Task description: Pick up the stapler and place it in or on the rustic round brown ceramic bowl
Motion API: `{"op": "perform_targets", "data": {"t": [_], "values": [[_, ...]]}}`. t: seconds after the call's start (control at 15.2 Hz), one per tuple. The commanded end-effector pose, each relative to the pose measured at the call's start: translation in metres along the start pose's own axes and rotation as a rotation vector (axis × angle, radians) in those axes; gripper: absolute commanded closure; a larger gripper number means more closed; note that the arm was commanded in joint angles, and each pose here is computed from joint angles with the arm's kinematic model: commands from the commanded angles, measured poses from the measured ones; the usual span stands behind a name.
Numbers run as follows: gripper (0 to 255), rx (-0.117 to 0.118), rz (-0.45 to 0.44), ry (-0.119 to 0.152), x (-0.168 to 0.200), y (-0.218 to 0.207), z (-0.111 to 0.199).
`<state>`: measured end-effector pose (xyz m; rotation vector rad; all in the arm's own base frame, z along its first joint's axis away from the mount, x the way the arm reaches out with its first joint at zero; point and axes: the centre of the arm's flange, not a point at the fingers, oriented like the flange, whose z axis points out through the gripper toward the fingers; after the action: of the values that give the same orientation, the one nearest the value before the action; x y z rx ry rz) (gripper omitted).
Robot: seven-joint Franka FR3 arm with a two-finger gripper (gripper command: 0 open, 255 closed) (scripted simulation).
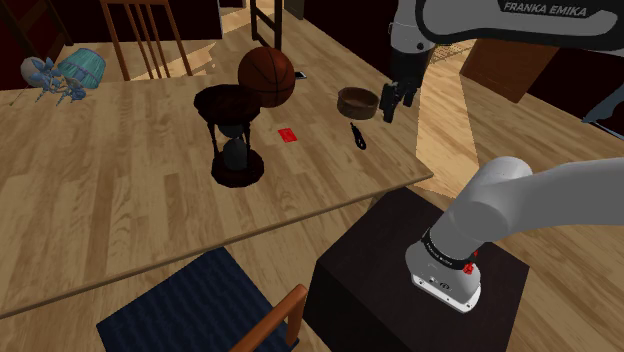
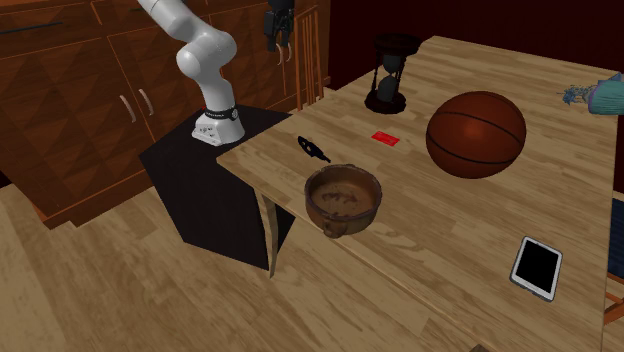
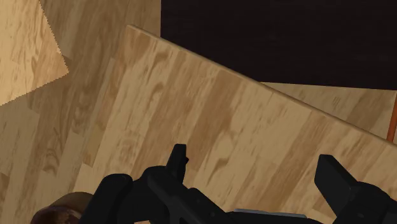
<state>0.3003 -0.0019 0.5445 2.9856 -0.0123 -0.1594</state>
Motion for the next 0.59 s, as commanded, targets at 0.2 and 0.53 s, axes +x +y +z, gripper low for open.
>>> {"op": "perform_targets", "data": {"t": [0.2, 0.53], "values": [[0, 0.021, 0.072, 0.008, 0.026, 0.014, 0.026], [0, 0.057, 0.192, 0.02, 0.068, 0.04, 0.07]]}}
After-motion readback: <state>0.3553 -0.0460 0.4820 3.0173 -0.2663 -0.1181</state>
